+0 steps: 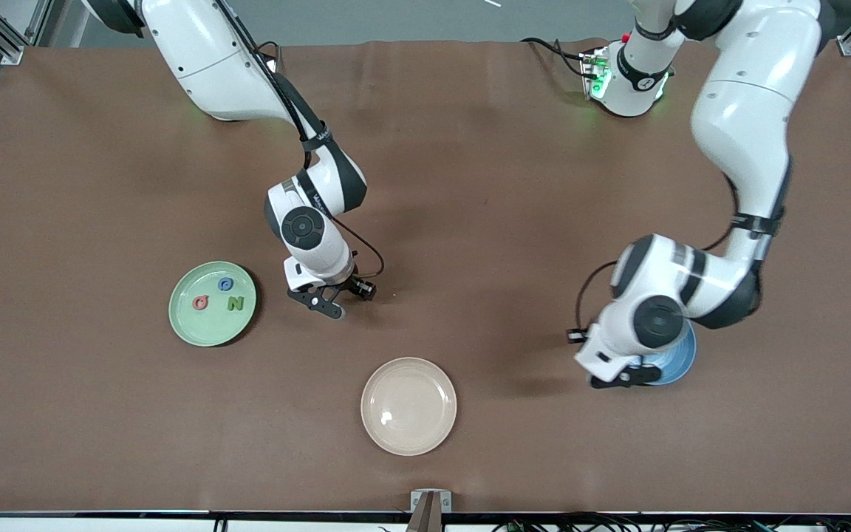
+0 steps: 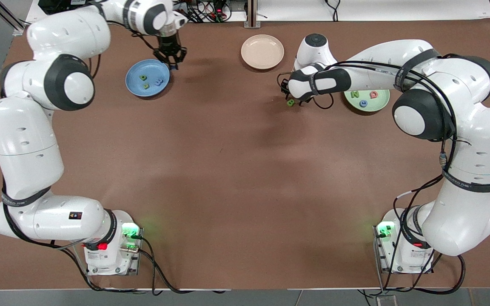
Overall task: Sort upper and lower case letters into plates
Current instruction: 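Drop the blue x in the blue plate while the right gripper grasps B, then release green B on the green plate while the left gripper withdraws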
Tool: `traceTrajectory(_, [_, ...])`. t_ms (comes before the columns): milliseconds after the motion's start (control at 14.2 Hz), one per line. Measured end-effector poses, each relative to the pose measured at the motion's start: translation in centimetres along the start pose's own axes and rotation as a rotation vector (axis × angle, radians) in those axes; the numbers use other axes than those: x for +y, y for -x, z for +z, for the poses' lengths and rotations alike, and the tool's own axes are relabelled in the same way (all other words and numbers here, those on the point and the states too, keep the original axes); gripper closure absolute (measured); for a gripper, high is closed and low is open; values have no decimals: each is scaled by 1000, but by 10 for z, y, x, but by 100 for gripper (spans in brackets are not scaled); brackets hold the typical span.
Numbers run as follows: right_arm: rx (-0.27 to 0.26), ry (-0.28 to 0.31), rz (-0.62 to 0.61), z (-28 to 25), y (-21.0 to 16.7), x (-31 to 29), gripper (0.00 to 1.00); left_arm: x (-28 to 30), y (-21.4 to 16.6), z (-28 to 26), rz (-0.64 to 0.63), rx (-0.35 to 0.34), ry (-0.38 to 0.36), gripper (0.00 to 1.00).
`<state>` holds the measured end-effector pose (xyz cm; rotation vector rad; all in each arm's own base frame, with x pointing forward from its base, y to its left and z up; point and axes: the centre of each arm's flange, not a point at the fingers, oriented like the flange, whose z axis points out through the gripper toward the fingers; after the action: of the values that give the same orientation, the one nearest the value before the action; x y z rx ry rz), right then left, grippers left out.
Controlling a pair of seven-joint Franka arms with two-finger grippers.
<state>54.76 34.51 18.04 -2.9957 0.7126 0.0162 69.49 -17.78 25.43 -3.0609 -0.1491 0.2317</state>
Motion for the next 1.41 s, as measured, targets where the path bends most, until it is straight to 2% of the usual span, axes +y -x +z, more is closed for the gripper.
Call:
traceTrajectory(71, [0,0,2,0,2,-1,40,-21,-6,3,10,-8,4,74])
traceTrajectory(494, [-3,1,4,2,23,-13,44,-109,-25,33,40,-61,23,74])
traceTrajectory(564, [-3,2,4,2,23,-13,47,-115,-27,40,34,-66,27,74])
traceTrajectory(635, [-2,3,5,2,22,-12,47,-116,-27,46,33,-71,30,74])
traceTrajectory(706, [-1,4,6,2,21,-11,54,-114,-28,50,35,-73,33,74])
traceTrajectory(1129, [0,11,11,2,18,-9,59,-102,-27,55,47,-69,41,70])
traceTrajectory(1200, [0,12,10,2,18,-9,59,-101,-27,55,48,-69,41,67])
traceTrajectory(1270, [-4,21,11,2,17,-7,66,-100,-27,55,48,-69,41,67])
traceTrajectory(1341, [-4,22,12,1,17,-7,71,-101,-27,55,48,-69,41,63])
traceTrajectory(1411, [-4,22,12,1,17,-7,71,-101,-27,54,48,-67,41,53])
